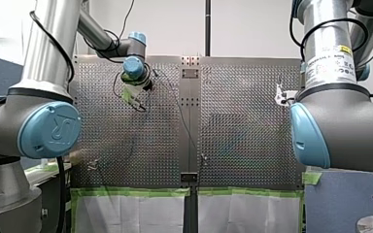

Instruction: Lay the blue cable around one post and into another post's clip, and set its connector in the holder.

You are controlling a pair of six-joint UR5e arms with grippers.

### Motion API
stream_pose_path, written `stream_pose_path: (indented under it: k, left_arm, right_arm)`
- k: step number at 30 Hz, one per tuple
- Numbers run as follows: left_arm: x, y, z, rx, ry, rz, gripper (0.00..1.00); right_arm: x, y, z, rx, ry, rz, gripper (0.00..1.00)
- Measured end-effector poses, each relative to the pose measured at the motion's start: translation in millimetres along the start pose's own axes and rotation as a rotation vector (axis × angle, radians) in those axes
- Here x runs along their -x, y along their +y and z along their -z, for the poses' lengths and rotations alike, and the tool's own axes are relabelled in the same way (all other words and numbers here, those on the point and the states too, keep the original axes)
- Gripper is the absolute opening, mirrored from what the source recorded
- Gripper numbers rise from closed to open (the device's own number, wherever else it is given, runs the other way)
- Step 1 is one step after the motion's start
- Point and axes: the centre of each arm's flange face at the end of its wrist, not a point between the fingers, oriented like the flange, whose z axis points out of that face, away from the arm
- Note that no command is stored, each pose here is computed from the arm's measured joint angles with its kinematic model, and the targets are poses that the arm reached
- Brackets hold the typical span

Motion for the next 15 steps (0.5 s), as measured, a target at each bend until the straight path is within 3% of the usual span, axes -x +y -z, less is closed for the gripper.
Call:
stream_pose_path:
  k: [15]
  left_arm:
    - [4.0, -24.1, 39.8, -0.039, 0.032, -0.082, 1.0]
  right_arm:
    - [-0.2, -3.0, -0.3, -0.004, 0.0, 0.001, 1.0]
